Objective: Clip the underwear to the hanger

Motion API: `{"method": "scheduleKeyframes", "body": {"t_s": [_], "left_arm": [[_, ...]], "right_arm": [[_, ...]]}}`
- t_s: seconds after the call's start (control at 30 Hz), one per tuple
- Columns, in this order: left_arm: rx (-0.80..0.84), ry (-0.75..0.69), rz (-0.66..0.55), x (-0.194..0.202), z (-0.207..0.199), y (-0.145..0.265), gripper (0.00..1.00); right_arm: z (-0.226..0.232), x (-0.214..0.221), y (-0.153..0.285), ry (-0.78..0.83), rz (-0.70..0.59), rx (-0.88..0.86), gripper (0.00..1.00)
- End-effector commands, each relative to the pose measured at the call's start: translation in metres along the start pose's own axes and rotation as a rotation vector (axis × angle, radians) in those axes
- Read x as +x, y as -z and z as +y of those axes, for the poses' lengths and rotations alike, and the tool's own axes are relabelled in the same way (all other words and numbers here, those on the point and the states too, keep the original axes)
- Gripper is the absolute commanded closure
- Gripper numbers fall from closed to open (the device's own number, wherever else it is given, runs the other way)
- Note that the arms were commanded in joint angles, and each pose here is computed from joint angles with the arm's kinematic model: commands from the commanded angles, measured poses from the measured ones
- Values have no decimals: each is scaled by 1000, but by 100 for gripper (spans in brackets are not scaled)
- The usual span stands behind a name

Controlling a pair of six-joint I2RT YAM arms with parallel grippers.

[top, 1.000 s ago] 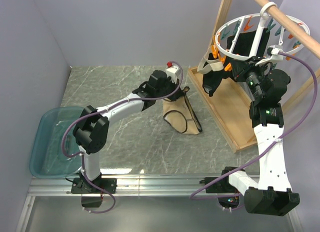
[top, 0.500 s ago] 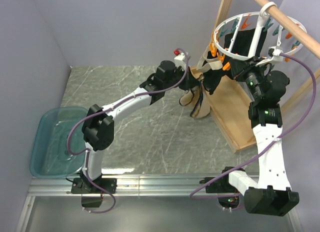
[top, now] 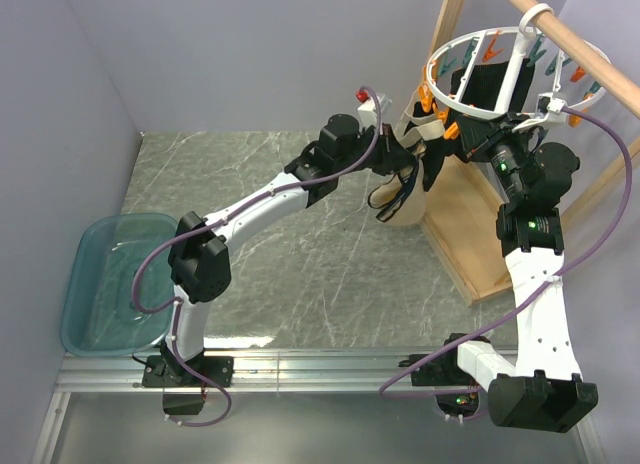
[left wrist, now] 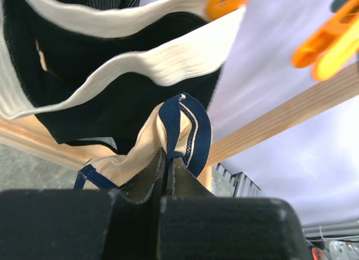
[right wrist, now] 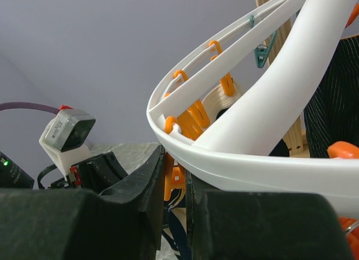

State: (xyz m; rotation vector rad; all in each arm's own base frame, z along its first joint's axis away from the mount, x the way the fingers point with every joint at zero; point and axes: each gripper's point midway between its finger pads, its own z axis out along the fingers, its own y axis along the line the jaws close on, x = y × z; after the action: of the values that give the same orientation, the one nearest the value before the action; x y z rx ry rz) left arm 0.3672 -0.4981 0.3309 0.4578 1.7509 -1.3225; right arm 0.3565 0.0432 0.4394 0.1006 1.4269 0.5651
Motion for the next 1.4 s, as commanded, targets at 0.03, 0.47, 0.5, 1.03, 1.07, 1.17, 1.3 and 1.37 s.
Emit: {"method": "scheduleKeyframes", "body": {"t_s": [0.03,0.47,0.5,1.03,1.07,1.17,1.3,1.37], "left_arm": [[80,-20,-57,-30,-41,3,100],[127,-43,-64,-33,-70,-1,100],[130,-47,-69,-36,-71,0,100],[167,-88,-76,-37,-91,-4,100],[166,-86,-69,-34,-91,-6,100],[176,-90,-70,-33,-94,-6,100],[187,-97,-75,-34,-98,-7,100],[191,-105,-85,-38,-100,-7,100]], "right_arm": [[16,11,1,-32,54,-86,100],[20,9,2,-21,47,-101,100],[19,9,2,-18,48,-100,100],[16,16,3,14,60,-100,100],[15,15,3,13,58,-99,100],[15,16,2,19,61,-96,100],[13,18,3,39,64,-100,100],[13,20,4,51,68,-100,100]]}}
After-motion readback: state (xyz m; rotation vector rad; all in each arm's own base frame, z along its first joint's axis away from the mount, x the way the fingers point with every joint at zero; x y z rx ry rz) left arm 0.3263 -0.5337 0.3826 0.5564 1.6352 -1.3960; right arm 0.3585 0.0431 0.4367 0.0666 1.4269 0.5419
